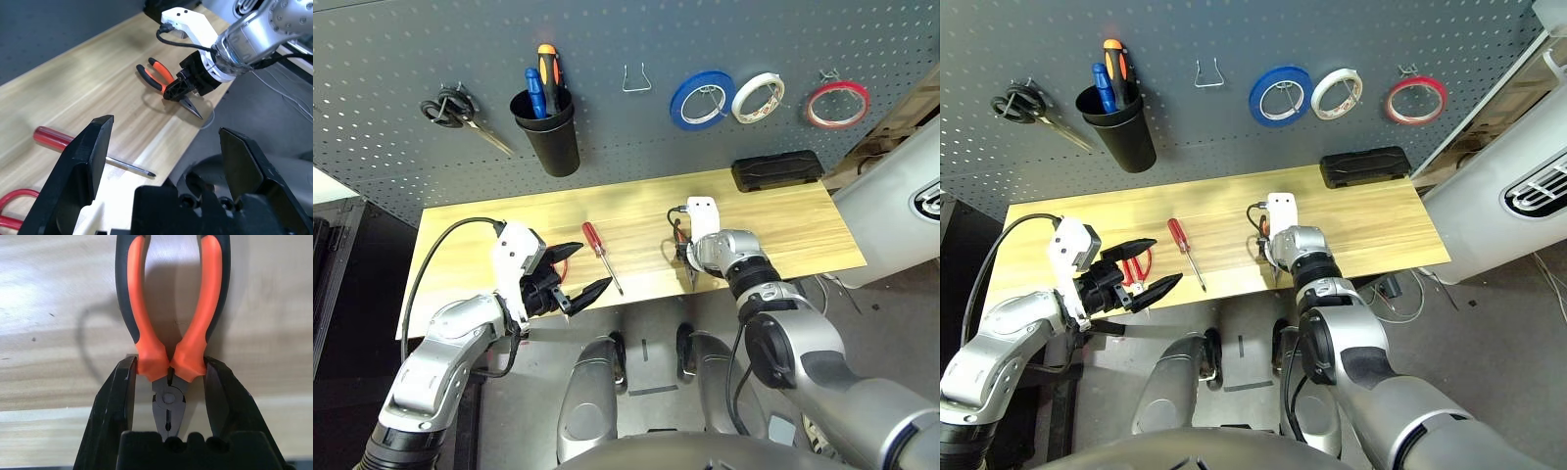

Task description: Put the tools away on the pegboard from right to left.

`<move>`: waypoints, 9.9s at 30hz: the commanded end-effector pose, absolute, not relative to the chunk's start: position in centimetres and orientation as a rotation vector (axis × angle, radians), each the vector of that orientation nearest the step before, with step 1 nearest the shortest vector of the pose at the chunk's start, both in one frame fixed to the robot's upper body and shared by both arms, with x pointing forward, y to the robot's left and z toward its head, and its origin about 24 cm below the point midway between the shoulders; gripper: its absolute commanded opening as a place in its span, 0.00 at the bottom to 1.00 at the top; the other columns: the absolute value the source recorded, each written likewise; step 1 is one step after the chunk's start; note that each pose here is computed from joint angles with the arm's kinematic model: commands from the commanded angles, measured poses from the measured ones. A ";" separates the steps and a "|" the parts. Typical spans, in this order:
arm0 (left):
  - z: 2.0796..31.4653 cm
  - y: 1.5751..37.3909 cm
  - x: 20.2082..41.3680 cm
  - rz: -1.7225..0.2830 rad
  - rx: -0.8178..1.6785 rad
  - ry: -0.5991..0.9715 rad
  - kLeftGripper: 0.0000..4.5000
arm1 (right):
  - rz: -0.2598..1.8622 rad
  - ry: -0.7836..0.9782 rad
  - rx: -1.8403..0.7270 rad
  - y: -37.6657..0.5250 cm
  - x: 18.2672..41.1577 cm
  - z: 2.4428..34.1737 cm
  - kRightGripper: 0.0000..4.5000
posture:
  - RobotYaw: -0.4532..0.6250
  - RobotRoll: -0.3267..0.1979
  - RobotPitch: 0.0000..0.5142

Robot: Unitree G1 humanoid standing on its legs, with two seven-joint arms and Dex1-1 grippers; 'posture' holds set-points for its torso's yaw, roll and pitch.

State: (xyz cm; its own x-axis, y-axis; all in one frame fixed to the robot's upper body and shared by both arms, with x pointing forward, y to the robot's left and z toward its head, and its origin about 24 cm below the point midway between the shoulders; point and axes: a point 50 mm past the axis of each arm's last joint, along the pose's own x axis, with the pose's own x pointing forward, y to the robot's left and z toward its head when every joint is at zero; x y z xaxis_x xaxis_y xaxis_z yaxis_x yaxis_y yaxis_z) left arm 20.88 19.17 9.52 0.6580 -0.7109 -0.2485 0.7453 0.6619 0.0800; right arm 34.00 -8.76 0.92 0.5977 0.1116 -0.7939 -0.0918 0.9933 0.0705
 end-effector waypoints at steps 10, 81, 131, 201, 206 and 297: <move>12.5 20.7 21.1 -0.771 0.170 0.002 1.00 | 0.541 0.410 -0.107 -12.8 31.8 9.5 0.47 | 0.52 0.62 0.31; 17.7 20.7 21.4 -0.827 0.119 -0.039 1.00 | 0.604 -0.711 -0.323 -5.4 38.0 24.3 0.47 | 0.54 0.62 0.34; 17.3 19.7 21.8 -0.875 0.097 -0.022 1.00 | 0.557 -0.819 -0.156 -4.4 37.3 27.0 0.47 | 0.54 0.62 0.50; 13.7 19.6 24.2 -0.799 0.125 0.062 1.00 | 1.193 0.023 -0.234 -15.5 31.6 17.1 0.99 | 0.50 0.62 0.12; 11.3 18.5 25.3 -0.673 0.199 0.220 1.00 | 1.288 0.091 -0.310 -16.5 30.7 14.7 0.99 | 0.50 0.62 0.14; 11.5 19.0 24.6 0.071 0.068 0.341 0.18 | 1.375 -0.148 -0.110 -22.3 31.1 16.0 1.00 | 0.51 0.62 0.13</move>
